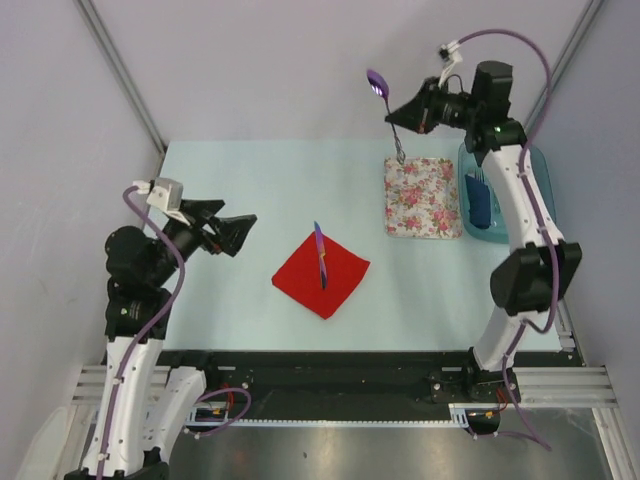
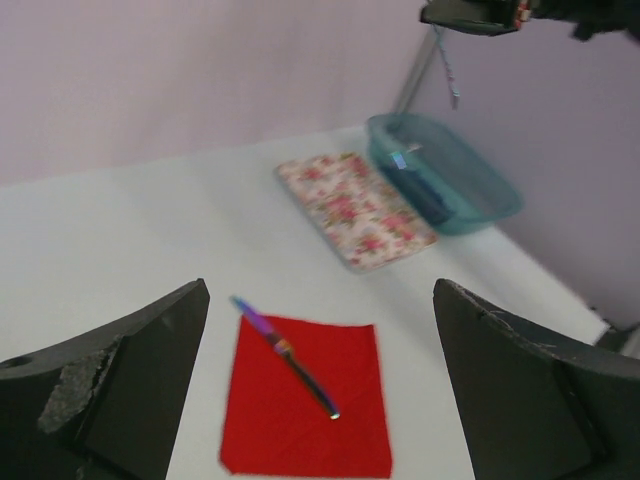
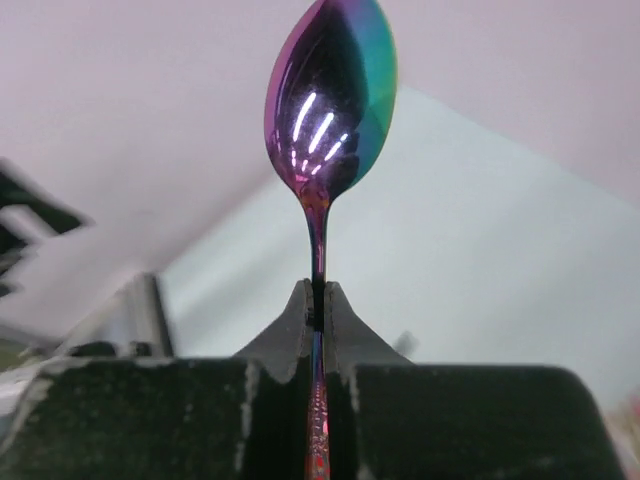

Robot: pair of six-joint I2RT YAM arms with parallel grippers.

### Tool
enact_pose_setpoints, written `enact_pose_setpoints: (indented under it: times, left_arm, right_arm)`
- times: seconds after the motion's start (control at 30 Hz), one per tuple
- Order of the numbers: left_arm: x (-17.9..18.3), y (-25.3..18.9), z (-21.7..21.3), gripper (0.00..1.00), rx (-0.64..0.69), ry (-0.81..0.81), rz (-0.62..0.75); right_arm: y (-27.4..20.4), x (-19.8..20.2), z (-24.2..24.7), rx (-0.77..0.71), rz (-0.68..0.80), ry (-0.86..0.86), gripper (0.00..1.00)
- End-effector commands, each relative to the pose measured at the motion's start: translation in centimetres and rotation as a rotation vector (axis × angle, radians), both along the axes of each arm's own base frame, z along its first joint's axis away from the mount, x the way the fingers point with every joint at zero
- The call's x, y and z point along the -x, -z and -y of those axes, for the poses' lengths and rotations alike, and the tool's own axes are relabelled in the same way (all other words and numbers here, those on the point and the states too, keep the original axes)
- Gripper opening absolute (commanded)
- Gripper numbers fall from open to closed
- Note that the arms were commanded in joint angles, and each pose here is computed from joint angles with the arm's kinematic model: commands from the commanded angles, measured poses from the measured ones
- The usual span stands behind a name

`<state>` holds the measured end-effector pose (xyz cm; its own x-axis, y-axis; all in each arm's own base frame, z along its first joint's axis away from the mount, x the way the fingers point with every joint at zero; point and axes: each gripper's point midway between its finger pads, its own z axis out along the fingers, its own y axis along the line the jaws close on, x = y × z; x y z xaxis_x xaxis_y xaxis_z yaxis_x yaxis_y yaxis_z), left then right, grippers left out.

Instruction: Place the utensils on the paper napkin and roll it up

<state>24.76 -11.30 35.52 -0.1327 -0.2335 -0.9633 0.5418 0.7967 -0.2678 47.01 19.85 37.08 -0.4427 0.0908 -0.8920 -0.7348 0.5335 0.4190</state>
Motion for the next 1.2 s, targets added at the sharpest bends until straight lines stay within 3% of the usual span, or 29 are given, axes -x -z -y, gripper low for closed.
enact_pose_setpoints:
  times: [0.0,0.1,0.33,0.57,0.73,1.17]
  left_arm:
    - [4.2,-8.2,3.1,1.0,0.138,0.234,0.225]
    - [5.5,-11.5,3.6,1.0,0.199,0.288,0.291]
    - [8.6,-16.8,4.3,0.91,0.329,0.415,0.407]
    - [8.9,-17.5,3.9,0.84,0.41,0.401,0.427]
    - [8.4,-18.1,3.6,0.71,0.454,0.388,0.435]
    - [8.3,-17.8,4.8,0.72,0.486,0.441,0.437]
  right_arm:
    - [-11.3,11.6,-6.0,-0.363,0.004,-0.462,0.0]
    - [-13.7,16.7,-8.5,-0.44,0.057,-0.604,0.0]
    - [-14.1,26.1,-13.6,-0.418,0.093,-0.809,0.0]
    - [-16.9,29.4,-15.4,-0.473,0.129,-0.846,0.0]
    - [-17.4,30.4,-17.0,-0.503,0.112,-0.866,0.0]
    - [-17.9,32.5,-19.9,-0.524,0.108,-0.956,0.0]
